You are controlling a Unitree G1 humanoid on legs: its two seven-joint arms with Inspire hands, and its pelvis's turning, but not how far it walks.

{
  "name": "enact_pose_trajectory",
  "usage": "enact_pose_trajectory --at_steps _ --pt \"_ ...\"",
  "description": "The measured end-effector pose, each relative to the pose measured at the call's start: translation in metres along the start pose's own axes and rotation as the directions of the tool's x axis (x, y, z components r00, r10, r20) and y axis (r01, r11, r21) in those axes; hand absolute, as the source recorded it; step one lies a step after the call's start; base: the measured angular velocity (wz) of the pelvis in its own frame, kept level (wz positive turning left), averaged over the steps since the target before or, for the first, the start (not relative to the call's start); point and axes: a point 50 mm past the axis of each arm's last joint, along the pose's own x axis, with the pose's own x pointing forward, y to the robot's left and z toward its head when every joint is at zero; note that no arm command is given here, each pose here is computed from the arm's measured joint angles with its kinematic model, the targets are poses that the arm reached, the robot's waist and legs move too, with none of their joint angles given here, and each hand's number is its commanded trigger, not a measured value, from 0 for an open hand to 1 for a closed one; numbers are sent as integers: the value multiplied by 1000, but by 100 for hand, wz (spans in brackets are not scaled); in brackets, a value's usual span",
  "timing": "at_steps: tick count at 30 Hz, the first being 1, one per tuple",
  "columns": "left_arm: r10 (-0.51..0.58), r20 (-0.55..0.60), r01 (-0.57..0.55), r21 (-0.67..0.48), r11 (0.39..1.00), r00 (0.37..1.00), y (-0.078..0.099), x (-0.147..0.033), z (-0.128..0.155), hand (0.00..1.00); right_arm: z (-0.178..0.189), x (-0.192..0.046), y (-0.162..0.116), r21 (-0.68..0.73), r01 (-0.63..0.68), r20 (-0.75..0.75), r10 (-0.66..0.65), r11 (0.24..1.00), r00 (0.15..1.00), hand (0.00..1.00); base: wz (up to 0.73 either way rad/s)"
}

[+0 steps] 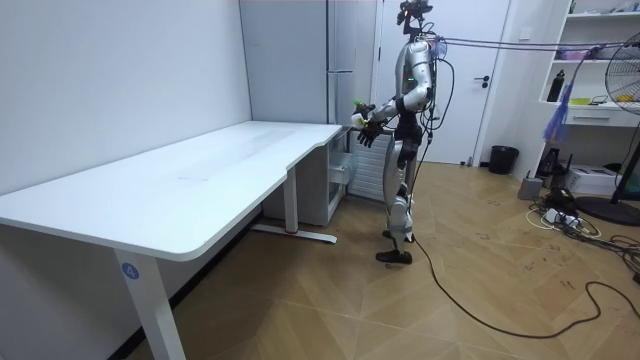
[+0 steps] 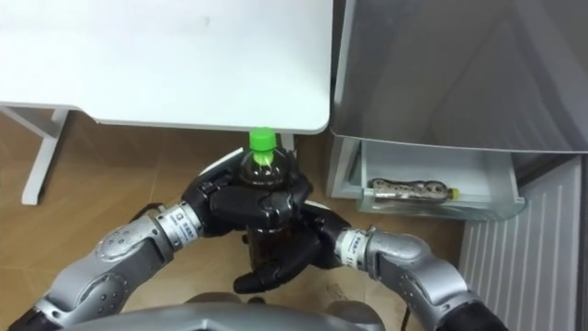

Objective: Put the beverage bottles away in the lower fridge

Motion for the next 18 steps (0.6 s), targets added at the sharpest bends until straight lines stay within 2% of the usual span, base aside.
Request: enact_pose_trajectory --at_steps 9,10,11,12,18 --pt "-46 -26 48 47 998 999 0 3 2 100 -2 -5 -1 24 -17 -14 17 1000 1000 0 0" --pt "-54 -27 56 48 997 998 0 3 2 100 -2 -6 -1 30 -21 -12 22 999 1000 47 0" --pt "-60 -27 61 50 997 998 0 3 3 100 -2 -6 -1 32 -24 -11 24 999 1000 59 0" --pt "-62 -28 63 51 997 998 0 3 3 100 -2 -6 -1 33 -25 -10 26 999 1000 100 0" --pt "-73 -25 74 53 996 997 -1 3 4 100 -2 -6 -1 36 -32 -8 32 999 999 100 0"
